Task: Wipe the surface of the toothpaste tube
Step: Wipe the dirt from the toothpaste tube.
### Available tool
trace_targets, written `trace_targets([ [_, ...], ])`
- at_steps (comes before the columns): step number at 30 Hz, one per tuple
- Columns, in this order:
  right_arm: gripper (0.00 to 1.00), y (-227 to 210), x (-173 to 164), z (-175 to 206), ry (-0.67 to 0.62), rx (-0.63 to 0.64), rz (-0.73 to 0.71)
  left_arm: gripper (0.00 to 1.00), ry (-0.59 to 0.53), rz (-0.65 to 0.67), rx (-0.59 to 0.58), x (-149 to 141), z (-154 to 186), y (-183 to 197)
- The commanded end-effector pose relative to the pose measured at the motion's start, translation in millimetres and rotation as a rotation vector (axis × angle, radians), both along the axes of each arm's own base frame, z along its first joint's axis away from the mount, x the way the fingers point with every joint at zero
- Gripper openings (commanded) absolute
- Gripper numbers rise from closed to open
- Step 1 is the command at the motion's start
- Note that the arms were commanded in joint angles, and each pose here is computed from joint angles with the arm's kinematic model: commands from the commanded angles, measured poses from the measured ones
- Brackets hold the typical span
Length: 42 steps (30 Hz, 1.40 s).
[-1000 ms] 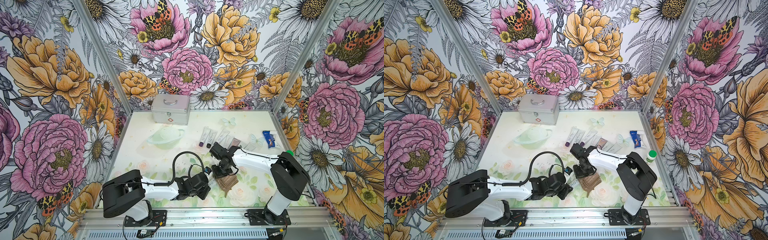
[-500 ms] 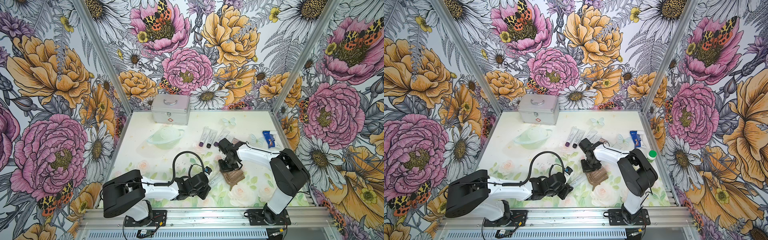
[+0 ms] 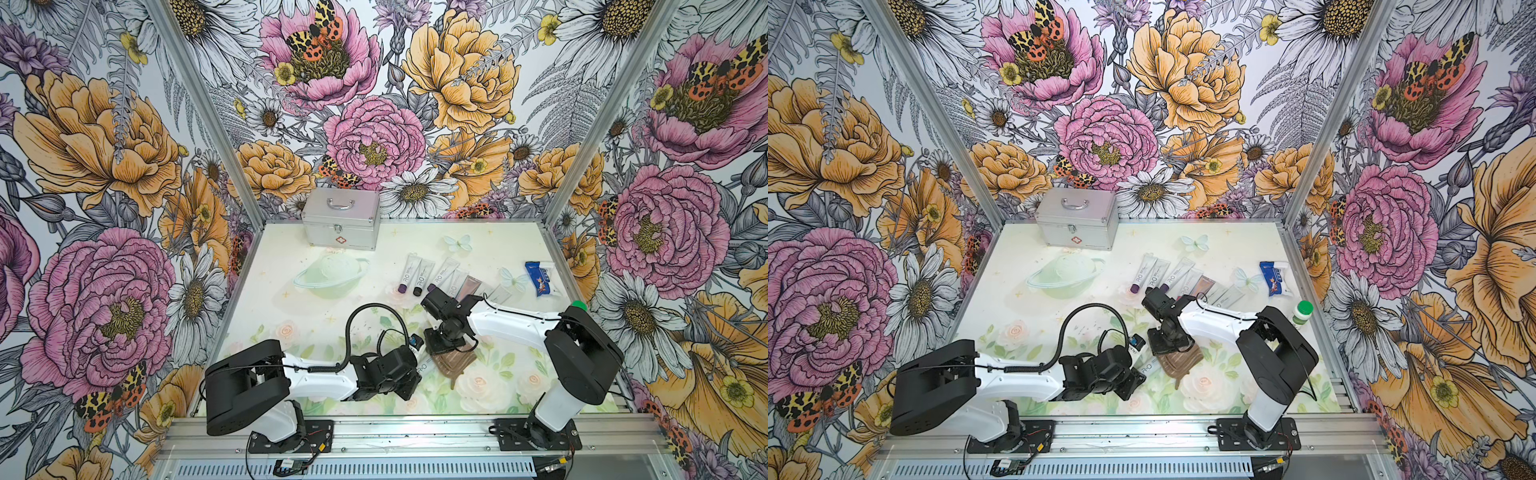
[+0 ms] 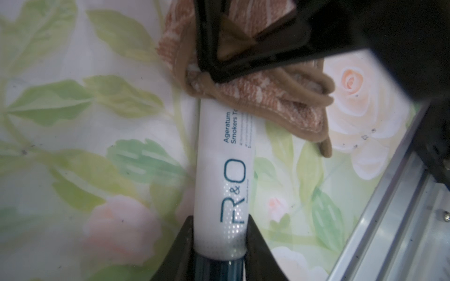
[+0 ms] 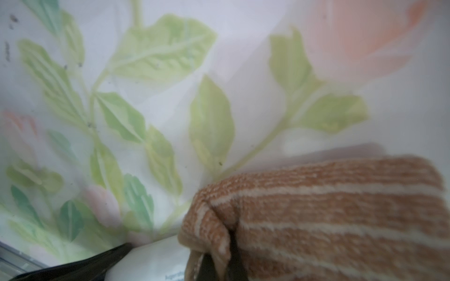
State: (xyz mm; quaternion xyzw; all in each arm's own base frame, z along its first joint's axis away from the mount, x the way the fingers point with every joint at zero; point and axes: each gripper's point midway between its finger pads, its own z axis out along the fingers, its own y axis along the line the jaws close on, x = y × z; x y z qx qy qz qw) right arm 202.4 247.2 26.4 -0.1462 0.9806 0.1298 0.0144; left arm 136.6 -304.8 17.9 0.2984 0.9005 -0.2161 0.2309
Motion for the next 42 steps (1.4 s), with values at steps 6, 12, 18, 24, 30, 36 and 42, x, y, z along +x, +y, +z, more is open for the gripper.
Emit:
trace_targets([
  [6,0.00,-38.2,-50.6,-39.3,0.218,-0.091,-0.041,0.27,-0.014,0.050,0.114,5.6,-18.7,26.0],
  [12,0.00,-78.1,-33.9,-40.7,0.168,-0.186,-0.116,0.27,-0.007,0.085,0.128,5.2,-22.2,34.4],
  [18,0.00,-101.8,-23.4,-34.3,0.131,-0.203,-0.180,0.27,-0.013,0.122,0.126,5.0,-20.2,43.4],
  [24,0.00,-98.4,-26.7,-35.0,0.144,-0.195,-0.171,0.27,-0.014,0.123,0.127,4.7,-20.2,43.1],
  [30,0.00,-59.0,-42.8,-24.0,0.162,-0.113,-0.101,0.27,-0.017,0.110,0.137,5.0,-21.7,40.2],
  [36,0.00,-26.5,-66.4,-16.9,0.185,-0.037,-0.055,0.27,-0.021,0.108,0.143,6.0,-22.7,39.2],
  [42,0.00,-30.1,-72.9,-26.3,0.202,-0.072,-0.041,0.27,-0.024,0.107,0.144,6.6,-22.6,38.8],
])
